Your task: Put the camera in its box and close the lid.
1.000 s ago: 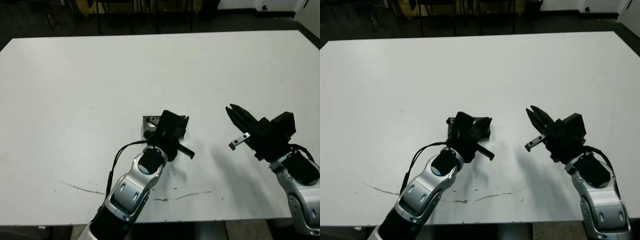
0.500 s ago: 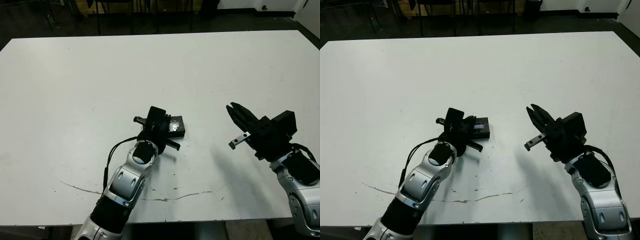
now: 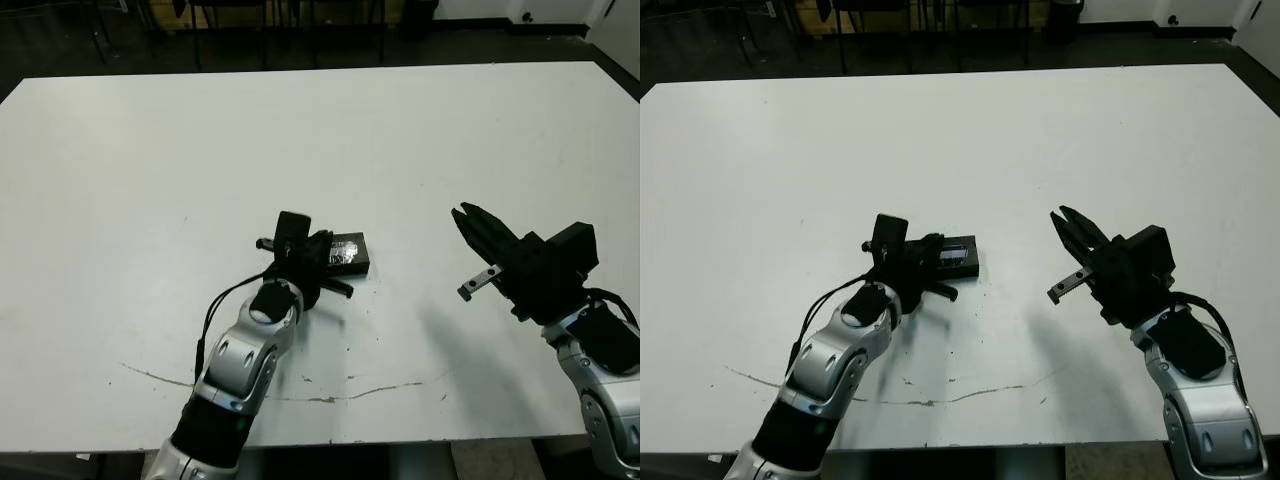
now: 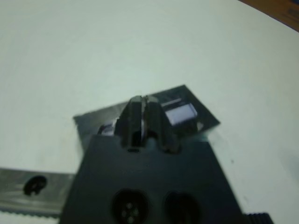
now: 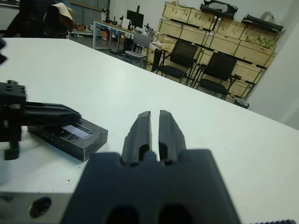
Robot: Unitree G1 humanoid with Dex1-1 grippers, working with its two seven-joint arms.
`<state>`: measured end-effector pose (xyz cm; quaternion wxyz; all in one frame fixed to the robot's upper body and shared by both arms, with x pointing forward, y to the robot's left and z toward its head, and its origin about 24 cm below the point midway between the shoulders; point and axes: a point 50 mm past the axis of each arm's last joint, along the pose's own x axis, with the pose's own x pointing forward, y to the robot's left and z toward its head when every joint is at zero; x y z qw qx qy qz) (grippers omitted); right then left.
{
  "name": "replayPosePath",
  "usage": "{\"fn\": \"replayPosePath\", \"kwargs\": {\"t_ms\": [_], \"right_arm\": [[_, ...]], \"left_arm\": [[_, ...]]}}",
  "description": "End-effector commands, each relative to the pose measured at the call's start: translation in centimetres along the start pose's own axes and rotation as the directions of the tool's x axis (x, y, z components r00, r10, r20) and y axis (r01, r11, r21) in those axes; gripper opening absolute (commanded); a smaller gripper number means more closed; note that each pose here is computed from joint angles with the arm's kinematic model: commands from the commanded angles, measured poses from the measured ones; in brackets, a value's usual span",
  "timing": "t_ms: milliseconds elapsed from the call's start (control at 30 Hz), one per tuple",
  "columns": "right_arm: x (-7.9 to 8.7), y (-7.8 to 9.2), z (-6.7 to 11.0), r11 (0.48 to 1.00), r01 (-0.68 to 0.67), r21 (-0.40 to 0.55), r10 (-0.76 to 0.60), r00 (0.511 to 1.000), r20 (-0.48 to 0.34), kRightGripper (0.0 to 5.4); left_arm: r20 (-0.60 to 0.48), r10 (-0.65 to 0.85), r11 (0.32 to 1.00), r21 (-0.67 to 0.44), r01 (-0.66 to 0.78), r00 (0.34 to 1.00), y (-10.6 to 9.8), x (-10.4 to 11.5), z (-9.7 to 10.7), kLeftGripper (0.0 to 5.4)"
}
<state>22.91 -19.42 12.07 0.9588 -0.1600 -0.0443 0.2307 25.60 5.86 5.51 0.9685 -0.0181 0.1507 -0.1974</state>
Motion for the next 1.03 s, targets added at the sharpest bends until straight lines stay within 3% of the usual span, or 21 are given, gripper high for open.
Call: {"fn": "replayPosePath", "kwargs": {"t_ms": [33, 133, 233, 333, 433, 500, 633, 733, 1033], "right_arm": [[-0.5, 0.3, -0.5, 1.000, -0.001, 0.003, 0.001, 0.999, -0.033, 0.00], [-0.6, 0.6, -0.6, 1.000, -0.005, 0.011, 0.005, 1.000, -0.025, 0.00], [-0.7, 1.1, -0.5, 1.000, -0.009, 0.022, 0.009, 1.000, 0.006, 0.00], [-0.5, 1.5, -0.5, 0.999, 0.007, 0.033, -0.008, 0.999, 0.036, 0.00], [-0.1, 1.9, -0.6, 0.997, 0.041, 0.068, -0.044, 0.998, 0.040, 0.00], [0.4, 2.1, -0.8, 0.993, 0.061, 0.098, -0.067, 0.996, 0.059, 0.00], [1.2, 2.5, -1.0, 0.975, 0.115, 0.191, -0.127, 0.991, 0.049, 0.00], [1.9, 2.8, -0.5, 0.951, 0.171, 0.257, -0.179, 0.984, 0.009, 0.00], [3.4, 2.7, 0.1, 0.920, 0.301, 0.252, -0.314, 0.950, 0.010, 0.00]], "left_arm": [[-0.119, 0.004, 1.000, -0.019, -0.006, 0.993, 1.0, -2.5, -2.5, 0.01], [-0.031, -0.020, 0.998, -0.061, 0.018, 0.999, 1.5, -4.6, -1.3, 0.01], [0.149, 0.031, 0.999, 0.021, -0.034, 0.988, 2.8, -6.7, 0.2, 0.01], [0.358, 0.141, 0.981, 0.076, -0.179, 0.923, 4.6, -8.9, 1.5, 0.01], [0.465, 0.294, 0.933, 0.049, -0.356, 0.835, 7.3, -10.6, 2.4, 0.01], [0.492, 0.359, 0.901, 0.041, -0.433, 0.793, 9.1, -11.6, 2.9, 0.01], [0.519, 0.362, 0.889, 0.057, -0.454, 0.774, 10.9, -12.7, 3.2, 0.01], [0.541, 0.318, 0.908, 0.063, -0.414, 0.779, 11.0, -12.5, 2.8, 0.01], [0.527, 0.340, 0.909, 0.027, -0.415, 0.779, 9.7, -10.9, 3.0, 0.01]]}}
